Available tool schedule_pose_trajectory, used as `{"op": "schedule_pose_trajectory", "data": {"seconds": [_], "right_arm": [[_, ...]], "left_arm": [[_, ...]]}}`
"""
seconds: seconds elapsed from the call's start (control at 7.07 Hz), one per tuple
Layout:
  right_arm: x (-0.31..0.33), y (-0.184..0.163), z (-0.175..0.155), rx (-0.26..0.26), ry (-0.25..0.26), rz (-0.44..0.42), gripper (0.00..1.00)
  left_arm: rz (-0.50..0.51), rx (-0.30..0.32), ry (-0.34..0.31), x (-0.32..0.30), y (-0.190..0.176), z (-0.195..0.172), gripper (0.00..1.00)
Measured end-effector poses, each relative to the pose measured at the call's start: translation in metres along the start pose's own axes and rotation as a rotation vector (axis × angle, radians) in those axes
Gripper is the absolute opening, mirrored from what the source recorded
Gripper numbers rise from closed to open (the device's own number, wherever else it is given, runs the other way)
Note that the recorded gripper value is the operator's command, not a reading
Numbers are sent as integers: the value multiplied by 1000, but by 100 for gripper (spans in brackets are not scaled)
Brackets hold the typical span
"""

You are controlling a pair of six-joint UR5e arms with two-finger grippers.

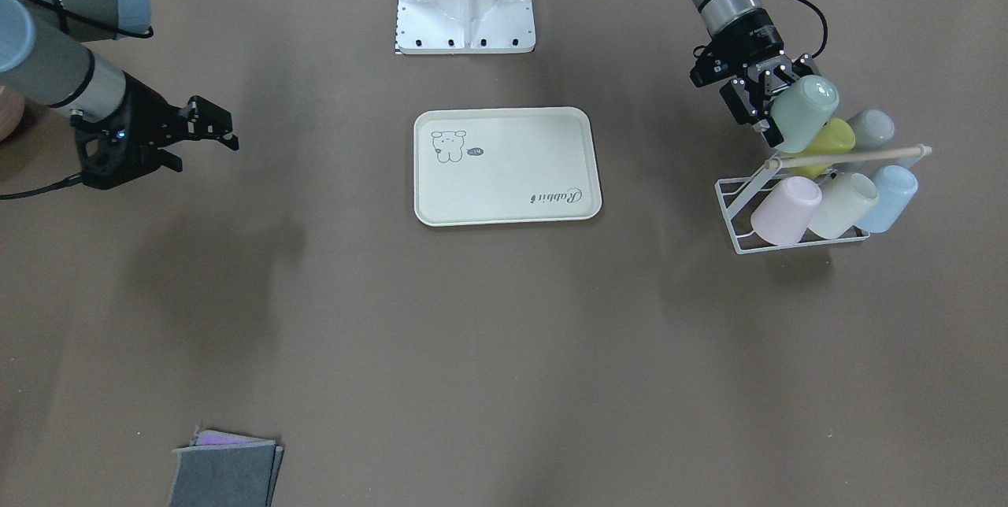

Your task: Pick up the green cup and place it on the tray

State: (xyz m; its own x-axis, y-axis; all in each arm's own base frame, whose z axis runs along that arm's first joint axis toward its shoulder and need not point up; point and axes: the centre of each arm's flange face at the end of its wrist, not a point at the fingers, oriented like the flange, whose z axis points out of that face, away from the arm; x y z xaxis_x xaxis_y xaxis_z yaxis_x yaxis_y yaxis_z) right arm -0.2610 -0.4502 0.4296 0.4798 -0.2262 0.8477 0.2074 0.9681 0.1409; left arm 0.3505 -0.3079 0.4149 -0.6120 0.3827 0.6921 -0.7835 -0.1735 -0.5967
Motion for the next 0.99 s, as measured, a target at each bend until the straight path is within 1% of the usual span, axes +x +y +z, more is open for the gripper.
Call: {"op": "schedule_pose_trajectory", "data": {"seconds": [0.14, 0.28, 0.42, 0.57, 0.71, 0.85, 0.99], "right_arm": [[26, -1, -22, 10, 30, -25, 99], [52, 0, -43, 18, 86, -37, 99], [78, 2, -64, 12, 155, -42, 99], [104, 5, -83, -12, 203, -32, 99], [129, 13, -96, -46, 232, -6, 99], [151, 21, -108, -82, 250, 23, 99], [172, 31, -119, -111, 260, 44, 99]], "left_arm": [[-30, 5, -7, -8, 4, -2, 74], [-99, 15, -20, -19, 4, -6, 75], [-212, 29, -34, -29, 0, -8, 75], [-357, 46, -49, -39, -5, -9, 75], [-528, 71, -69, -53, -10, -12, 72], [-733, 106, -92, -67, -15, -14, 70], [-958, 148, -106, -75, -21, -18, 70]]}}
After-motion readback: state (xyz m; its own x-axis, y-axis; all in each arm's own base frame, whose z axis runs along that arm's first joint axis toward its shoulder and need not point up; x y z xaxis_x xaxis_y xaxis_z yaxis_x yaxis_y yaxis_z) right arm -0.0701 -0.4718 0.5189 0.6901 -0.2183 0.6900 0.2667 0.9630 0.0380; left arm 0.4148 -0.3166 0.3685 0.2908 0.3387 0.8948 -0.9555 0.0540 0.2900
